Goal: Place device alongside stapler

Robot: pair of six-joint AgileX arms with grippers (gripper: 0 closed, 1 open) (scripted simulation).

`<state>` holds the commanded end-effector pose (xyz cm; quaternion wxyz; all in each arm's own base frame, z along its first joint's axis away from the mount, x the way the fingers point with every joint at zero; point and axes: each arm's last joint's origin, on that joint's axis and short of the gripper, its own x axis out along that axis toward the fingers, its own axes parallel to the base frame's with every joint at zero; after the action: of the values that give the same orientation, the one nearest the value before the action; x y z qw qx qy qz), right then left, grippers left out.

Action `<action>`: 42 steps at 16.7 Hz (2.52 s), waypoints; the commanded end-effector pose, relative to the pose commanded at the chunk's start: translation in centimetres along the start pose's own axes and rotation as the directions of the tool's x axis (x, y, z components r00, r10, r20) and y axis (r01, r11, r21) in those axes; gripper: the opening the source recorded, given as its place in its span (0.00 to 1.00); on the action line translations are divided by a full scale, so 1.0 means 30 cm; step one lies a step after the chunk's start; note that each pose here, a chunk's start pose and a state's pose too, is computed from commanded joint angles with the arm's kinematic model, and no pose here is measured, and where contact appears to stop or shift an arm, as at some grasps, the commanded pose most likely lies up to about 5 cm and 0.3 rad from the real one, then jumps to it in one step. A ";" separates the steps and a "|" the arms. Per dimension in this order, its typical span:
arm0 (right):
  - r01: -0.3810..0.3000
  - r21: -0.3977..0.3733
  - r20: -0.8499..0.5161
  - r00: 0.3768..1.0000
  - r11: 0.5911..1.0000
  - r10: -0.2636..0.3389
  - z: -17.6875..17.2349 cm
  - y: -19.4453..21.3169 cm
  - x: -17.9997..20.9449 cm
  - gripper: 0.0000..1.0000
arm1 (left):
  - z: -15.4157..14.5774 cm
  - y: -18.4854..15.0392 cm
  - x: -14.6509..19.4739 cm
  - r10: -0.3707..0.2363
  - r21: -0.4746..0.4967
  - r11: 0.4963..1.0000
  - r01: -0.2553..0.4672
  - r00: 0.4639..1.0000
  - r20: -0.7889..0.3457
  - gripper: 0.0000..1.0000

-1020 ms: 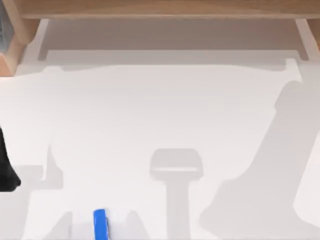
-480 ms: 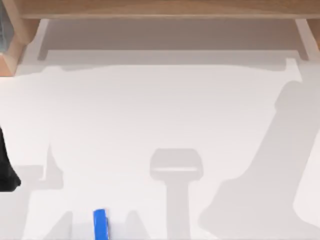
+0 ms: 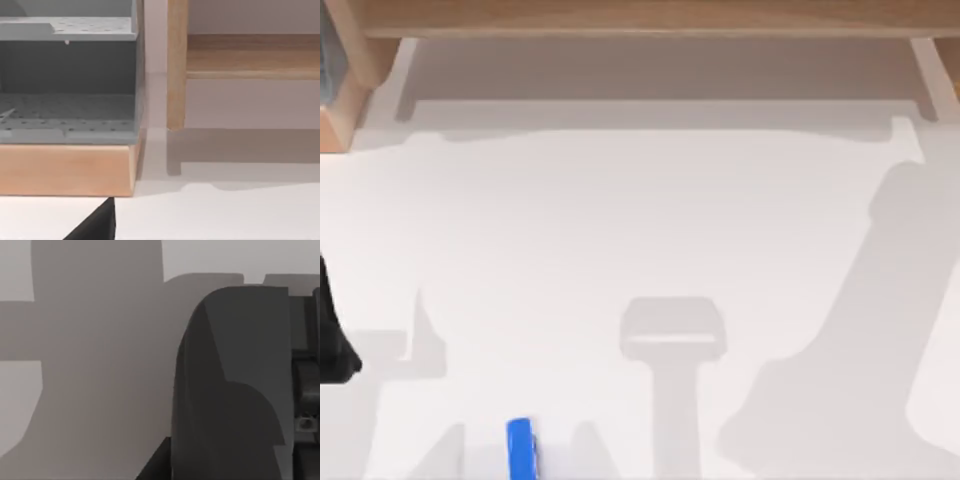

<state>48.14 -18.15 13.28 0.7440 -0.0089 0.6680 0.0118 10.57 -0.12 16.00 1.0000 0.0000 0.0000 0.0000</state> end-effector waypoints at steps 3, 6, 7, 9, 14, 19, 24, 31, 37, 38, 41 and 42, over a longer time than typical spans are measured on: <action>0.012 0.035 0.021 1.000 0.999 -0.013 -0.012 0.001 -0.083 0.00 | 0.000 0.000 0.000 0.000 0.000 1.000 0.000 1.000 0.000 1.00; 0.041 0.117 0.089 0.995 0.992 -0.052 -0.036 0.035 -0.262 0.00 | 0.000 0.000 0.000 0.000 0.000 1.000 0.000 1.000 0.000 1.00; 0.048 0.146 0.118 0.991 0.988 -0.066 -0.044 0.067 -0.328 0.00 | 0.000 0.000 0.000 0.000 0.000 1.000 0.000 1.000 0.000 1.00; 0.049 0.203 0.166 0.983 0.978 -0.083 -0.063 0.160 -0.443 0.00 | 0.000 0.000 0.000 0.000 0.000 1.000 0.000 1.000 0.000 1.00; 0.013 0.304 0.181 0.981 0.952 -0.071 -0.128 0.522 -0.558 0.00 | 0.000 0.000 0.000 0.000 0.000 1.000 0.000 1.000 0.000 1.00; -0.010 0.293 0.139 0.990 0.956 -0.032 -0.246 1.011 -0.474 0.00 | 0.000 0.000 0.000 0.000 0.000 1.000 0.000 1.000 0.000 1.00; -0.012 0.202 0.080 0.997 0.979 -0.004 -0.531 1.451 -0.327 0.00 | 0.000 0.000 0.000 0.000 0.000 1.000 0.000 1.000 0.000 1.00; 0.008 0.057 0.004 1.000 0.998 -0.008 -0.974 1.715 -0.189 0.00 | 0.000 0.000 0.000 0.000 0.000 1.000 0.000 1.000 0.000 1.00; 0.010 0.030 -0.005 1.000 1.000 -0.009 -1.046 1.735 -0.174 0.00 | 0.000 0.000 0.000 0.000 0.000 1.000 0.000 1.000 0.000 1.00; 0.010 0.030 -0.005 1.000 1.000 -0.009 -1.046 1.735 -0.174 0.00 | 0.000 0.000 0.000 0.000 0.000 1.000 0.000 1.000 0.000 1.00; 0.010 0.033 -0.005 1.000 0.999 -0.009 -1.042 1.735 -0.173 0.00 | 0.000 0.000 0.000 0.000 0.000 1.000 0.000 1.000 0.000 1.00; 0.006 0.034 -0.004 1.000 0.999 -0.006 -1.041 1.735 -0.174 0.00 | 0.000 0.000 0.000 0.000 0.000 1.000 0.000 1.000 0.000 1.00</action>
<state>15.00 32.96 15.25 0.7428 0.0015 0.6695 -0.0018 10.57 -0.12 16.00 1.0000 0.0000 0.0000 0.0000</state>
